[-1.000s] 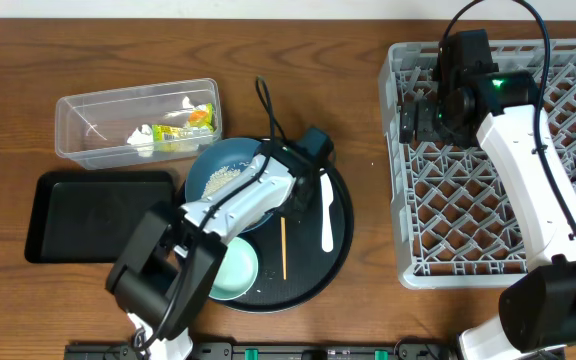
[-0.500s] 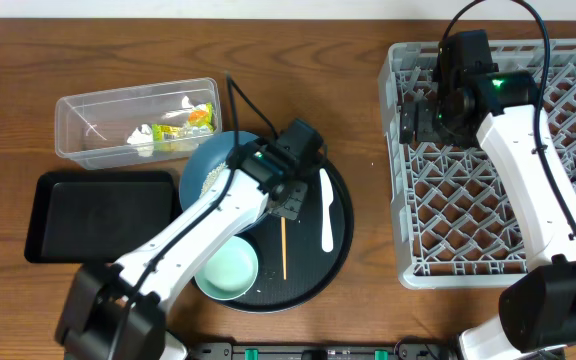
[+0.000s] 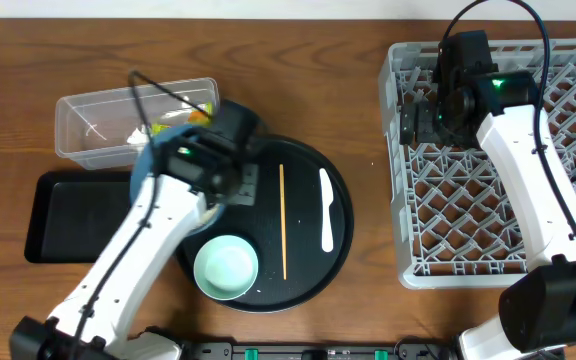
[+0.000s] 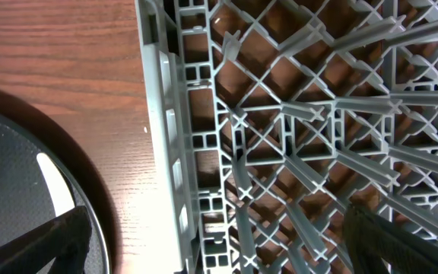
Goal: Sort waste into correct bins and load items into the dishwasher rack
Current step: 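Lift the blue bowl left over the black tray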
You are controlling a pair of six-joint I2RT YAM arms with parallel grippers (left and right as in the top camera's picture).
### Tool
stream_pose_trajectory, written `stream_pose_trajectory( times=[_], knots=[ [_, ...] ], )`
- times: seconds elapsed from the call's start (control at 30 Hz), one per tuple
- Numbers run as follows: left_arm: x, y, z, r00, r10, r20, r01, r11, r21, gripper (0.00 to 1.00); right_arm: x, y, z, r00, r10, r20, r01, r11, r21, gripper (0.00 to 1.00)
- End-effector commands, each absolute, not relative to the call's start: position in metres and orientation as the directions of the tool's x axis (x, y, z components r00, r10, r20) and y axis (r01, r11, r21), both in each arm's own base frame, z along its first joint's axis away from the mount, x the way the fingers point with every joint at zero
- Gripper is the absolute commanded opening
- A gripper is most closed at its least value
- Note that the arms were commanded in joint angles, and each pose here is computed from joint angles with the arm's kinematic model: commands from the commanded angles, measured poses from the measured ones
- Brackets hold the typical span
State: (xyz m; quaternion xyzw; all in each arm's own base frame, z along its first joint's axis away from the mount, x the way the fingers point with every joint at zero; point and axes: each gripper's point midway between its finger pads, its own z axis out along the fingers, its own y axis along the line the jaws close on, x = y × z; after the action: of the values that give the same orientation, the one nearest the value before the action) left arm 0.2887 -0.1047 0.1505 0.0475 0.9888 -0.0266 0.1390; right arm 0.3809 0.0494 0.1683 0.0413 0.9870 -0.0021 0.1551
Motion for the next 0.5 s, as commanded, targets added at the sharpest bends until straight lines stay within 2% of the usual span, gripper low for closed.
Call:
stream_pose_trajectory(
  times=[0.0,0.23,0.47],
  knots=[
    [0.294,-0.096,0.162,-0.958,0.043,-0.284,0.088,0.985,-0.147,0.06,0.382,0.044,0.174,-0.941,0.106,-0.32,0.111,0.994,0.004,0.99],
    [0.306,-0.05,0.168,-0.955,-0.132,-0.267,-0.046,0.951,-0.305,0.06,0.38,0.044,0.173,-0.944,0.106,-0.313,0.111,0.994,0.002,0.99],
    [0.312,-0.013,0.179,-0.923,-0.274,-0.27,-0.113,0.864,-0.491,0.06,0.38,0.044,0.173,-0.944,0.106,-0.313,0.111,0.994,0.002,0.99]
  ],
)
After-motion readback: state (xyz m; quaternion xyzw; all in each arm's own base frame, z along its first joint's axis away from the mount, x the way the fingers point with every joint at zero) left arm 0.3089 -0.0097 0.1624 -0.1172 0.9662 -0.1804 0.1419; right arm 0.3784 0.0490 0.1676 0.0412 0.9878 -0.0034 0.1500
